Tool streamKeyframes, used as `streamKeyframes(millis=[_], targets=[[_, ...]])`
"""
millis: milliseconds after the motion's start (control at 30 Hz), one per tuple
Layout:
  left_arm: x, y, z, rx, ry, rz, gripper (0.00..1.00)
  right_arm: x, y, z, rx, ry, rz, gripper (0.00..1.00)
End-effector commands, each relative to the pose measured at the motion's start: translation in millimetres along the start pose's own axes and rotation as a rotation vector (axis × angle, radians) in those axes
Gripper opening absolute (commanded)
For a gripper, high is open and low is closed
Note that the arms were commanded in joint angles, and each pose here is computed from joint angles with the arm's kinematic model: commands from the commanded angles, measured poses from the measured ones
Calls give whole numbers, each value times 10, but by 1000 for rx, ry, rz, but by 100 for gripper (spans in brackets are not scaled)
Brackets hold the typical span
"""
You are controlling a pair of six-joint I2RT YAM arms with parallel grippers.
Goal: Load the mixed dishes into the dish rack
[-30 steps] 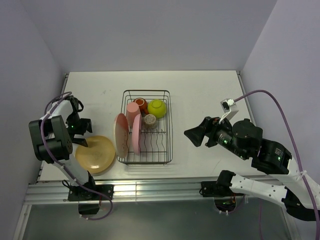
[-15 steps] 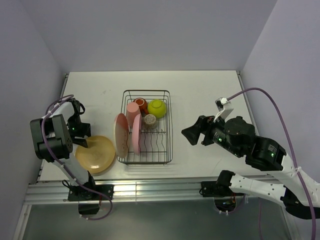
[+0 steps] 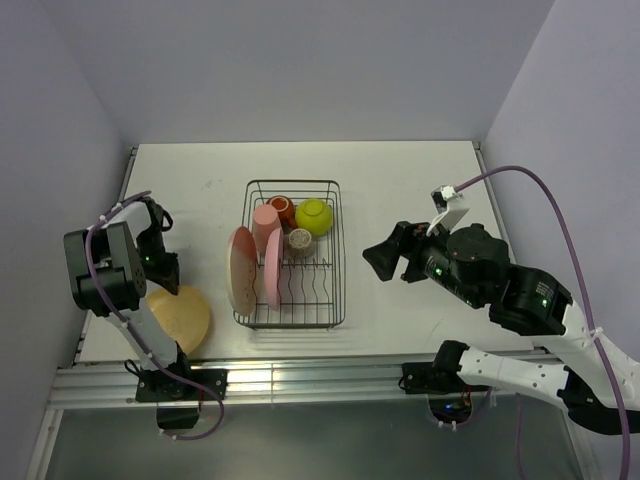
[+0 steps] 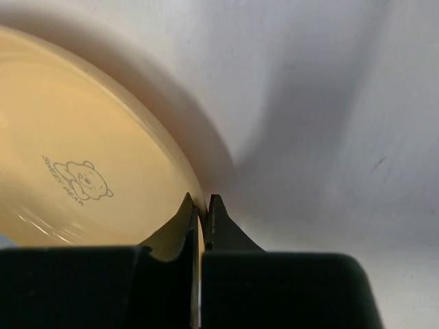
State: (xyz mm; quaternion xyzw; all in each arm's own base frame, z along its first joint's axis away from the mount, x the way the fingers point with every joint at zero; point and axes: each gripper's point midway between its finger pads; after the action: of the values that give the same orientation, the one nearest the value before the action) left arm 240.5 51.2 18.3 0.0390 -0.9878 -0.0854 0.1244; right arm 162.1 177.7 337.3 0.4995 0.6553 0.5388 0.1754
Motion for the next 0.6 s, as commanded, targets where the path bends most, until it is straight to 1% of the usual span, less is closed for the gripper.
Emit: streamKeyframes(millis=[0,67,100,133,200,233,267,300,333,400,433,467,500,533,567], targets=[[-424,168,29,-13,-109,-28,0,-36,200,-58,-46,-32,-5,88],[-577,329,-195,-28,-159,-41,0,-43,251,-82,-50,-42,-6,88],[-640,434,-325,-53,-190,-34,0,-40,273,-92,-53,-42,-8,88],[-824,619,-605,-78,-266,-63,0,-37,299,-100,-55,-45,-11,88],[-926,785,-942,-92,-330,-71,0,-37,306,-86,-49,-53,-13,88],[-1113,928,-1368,-107,-443,-94,0,-34,316,-80,-48,-55,-14,88],[-1128,958,-1539,-96,-468,-94,0,-16,315,-78,-44,-47,-16,88],[-1221,960,-1742,-60,-524,-88,0,-1,306,-41,-34,-48,-21,88],[-1339,1048,-2228,-64,-657,-98,0,27,335,-45,-35,-39,-20,88],[-1422,1027,-2626,-25,-765,-82,0,97,353,-21,-22,-14,-20,88],[-1444,976,-3034,21,-886,-68,0,152,395,11,-16,-3,-22,88],[-1441,941,-3203,52,-940,-61,0,194,410,32,-8,10,-24,88],[-1421,931,-3513,72,-1048,-68,0,282,413,43,13,50,-20,88],[-1396,784,-3667,157,-1109,-36,0,338,487,99,21,60,-10,88],[-1364,705,-3805,204,-1163,-20,0,392,501,132,37,81,-2,89]])
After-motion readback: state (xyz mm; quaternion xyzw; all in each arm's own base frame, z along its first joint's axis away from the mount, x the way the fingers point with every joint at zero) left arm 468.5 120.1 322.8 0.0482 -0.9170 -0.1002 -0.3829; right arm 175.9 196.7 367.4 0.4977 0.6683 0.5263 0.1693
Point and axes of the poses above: each gripper's point midway between its finger pads, its own z axis out along the fingers, its own x axis along the line the jaws close on, y = z × x, and after that the axes turned 10 degrees about -z, right-handed
